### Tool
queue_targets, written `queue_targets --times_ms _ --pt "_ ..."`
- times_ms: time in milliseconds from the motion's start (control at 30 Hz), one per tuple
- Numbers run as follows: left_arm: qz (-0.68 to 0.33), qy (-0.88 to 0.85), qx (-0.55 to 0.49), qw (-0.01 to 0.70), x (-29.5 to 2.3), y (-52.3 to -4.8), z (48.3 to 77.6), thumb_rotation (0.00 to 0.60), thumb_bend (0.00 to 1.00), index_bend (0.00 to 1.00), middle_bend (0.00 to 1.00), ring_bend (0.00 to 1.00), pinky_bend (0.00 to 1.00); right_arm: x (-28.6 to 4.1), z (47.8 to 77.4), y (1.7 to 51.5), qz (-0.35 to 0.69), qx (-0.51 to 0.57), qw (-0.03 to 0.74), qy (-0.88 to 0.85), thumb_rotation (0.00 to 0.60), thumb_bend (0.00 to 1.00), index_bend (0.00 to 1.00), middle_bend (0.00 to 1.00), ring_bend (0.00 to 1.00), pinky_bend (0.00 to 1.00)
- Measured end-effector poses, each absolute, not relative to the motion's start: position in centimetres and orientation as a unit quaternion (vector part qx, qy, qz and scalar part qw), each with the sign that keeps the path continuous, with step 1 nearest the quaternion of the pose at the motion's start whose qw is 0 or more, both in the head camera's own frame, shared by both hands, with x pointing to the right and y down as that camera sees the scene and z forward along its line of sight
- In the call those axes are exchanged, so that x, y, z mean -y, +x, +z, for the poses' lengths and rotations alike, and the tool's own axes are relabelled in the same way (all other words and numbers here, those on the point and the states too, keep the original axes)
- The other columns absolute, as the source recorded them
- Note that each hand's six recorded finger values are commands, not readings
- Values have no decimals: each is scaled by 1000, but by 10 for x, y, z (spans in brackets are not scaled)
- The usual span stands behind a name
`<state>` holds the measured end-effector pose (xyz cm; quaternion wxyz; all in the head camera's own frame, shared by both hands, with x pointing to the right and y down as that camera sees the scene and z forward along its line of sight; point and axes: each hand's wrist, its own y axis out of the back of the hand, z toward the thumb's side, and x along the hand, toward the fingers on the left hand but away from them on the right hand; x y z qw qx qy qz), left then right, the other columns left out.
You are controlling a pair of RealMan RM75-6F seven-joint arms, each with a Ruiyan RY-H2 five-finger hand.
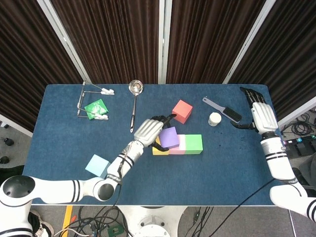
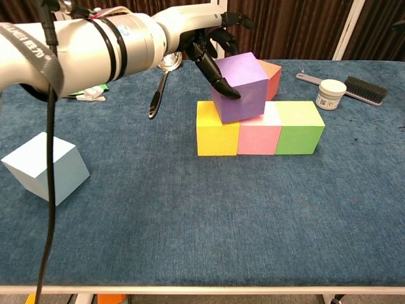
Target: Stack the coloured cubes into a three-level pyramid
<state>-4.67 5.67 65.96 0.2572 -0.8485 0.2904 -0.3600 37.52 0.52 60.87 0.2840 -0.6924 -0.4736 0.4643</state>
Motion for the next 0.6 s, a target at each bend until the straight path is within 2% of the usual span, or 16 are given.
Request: queue_targets --times_ms 167,600 --pt "-363 -846 -285 266 -54 -48 665 600 68 56 376 141 194 -6 613 375 465 470 281 -696 600 62 0 73 0 0" --pt "-360 -856 -269 258 -55 -50 665 600 62 56 365 140 193 -7 617 372 467 466 279 -698 600 61 0 73 0 0"
